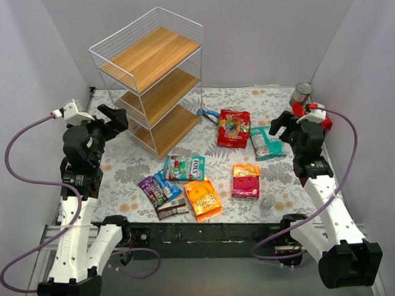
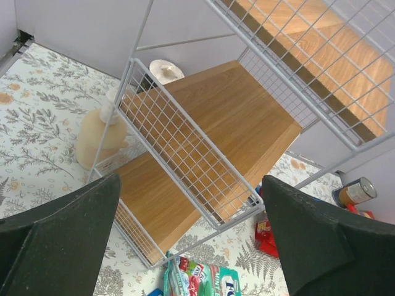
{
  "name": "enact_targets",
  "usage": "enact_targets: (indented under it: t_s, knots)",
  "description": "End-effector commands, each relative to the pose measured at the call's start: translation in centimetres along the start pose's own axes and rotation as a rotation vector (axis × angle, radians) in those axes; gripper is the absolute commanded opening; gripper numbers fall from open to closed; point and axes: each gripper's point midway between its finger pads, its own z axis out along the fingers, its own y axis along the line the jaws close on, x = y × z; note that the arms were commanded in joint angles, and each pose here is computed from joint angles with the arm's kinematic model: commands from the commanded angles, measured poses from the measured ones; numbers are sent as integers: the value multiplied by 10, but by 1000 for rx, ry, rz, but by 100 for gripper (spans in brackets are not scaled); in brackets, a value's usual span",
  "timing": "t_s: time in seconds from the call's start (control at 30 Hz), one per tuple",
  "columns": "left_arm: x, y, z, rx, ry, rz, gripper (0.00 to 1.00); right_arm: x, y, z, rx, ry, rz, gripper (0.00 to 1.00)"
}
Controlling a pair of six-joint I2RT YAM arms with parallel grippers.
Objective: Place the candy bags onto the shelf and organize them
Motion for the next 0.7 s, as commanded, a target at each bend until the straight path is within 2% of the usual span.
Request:
enact_targets:
  t_s: [0.0,0.03,0.07,0.1,0.2,0.33,0.43,0.53,0.57,0.67]
  knots:
    - [-27,-11,-12,30,-84,2,98,-27,40,2,-146,9,-3,96]
    - [-31,-12,-12,24,-86,-17,98,-26,41,2,-166,16,-45,95]
    - [-20,-8,-5,-5,-28,-42,98,-25,52,3,-217,18,-73,96]
    - [-30,-18,-5,17,-27,-46,98,-24,56,3,-231,19,-95,96]
    - [-24,-38,0,108,47,-36,98,-21,76,4,-314,51,-162,97]
    - [-30,-46,-5,153,13,-60,98,1,108,2,-411,145,-170,98]
    - [-35,-28,0,49,-36,-88,98,29,136,-3,-482,282,-131,98]
    - [-31,-15,6,-17,-34,-96,98,65,156,-9,-513,464,-74,98]
    - [-29,-11,8,-42,-26,-115,98,88,167,-14,-549,557,-74,98]
    - [-18,8,13,-155,-7,-182,98,120,185,-25,-582,724,-37,98]
